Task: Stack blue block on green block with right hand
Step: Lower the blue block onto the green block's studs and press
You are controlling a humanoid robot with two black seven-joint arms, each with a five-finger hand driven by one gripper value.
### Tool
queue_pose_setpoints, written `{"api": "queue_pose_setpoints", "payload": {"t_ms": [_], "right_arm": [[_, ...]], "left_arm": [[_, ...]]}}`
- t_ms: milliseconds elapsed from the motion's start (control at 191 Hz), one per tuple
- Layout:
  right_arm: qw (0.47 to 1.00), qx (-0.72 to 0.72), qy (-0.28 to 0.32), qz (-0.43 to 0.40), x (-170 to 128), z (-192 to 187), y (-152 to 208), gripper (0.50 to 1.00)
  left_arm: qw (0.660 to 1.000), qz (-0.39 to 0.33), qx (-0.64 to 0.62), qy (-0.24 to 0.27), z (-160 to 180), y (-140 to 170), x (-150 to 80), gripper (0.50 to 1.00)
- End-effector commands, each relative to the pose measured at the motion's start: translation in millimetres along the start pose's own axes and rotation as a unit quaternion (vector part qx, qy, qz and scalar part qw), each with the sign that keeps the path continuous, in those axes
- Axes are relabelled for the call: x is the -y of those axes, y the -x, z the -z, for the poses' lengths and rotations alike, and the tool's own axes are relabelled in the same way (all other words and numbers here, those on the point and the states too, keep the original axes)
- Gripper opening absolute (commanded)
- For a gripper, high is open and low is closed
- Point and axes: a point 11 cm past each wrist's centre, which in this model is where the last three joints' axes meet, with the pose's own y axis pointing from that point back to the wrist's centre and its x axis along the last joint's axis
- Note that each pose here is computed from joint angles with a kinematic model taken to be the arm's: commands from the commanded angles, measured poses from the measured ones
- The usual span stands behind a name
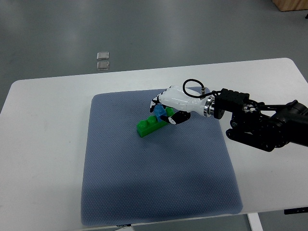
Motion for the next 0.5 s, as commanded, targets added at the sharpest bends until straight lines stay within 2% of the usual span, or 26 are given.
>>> {"api": "queue_pose_setpoints", "payload": {"t_ms": [0,330,424,466,497], "right_arm": [[1.0,-0.001,0.001,0.001,1.1,0.1,2.0,0.509],[1.0,-0.003,0.003,0.0,3.1,-0.8,1.7,0.513],[1.0,-0.003,0.006,-0.002,2.8,-1.9,0.3,0.535],[1.0,-0.001,0.009,-0.005,3.1,-2.7,-1.5,0.568],[1.0,-0.001,0.009,-0.006,3.2,-2.7,-2.0,0.572]], "left_arm": [[1.0,0.0,0.0,0.0,0.0,0.0,0.0,1.0],[1.0,0.0,0.0,0.0,0.0,0.0,0.0,1.0],[1.0,0.0,0.0,0.0,0.0,0.0,0.0,1.0],[1.0,0.0,0.0,0.0,0.0,0.0,0.0,1.0],[1.0,0.0,0.0,0.0,0.0,0.0,0.0,1.0]]}}
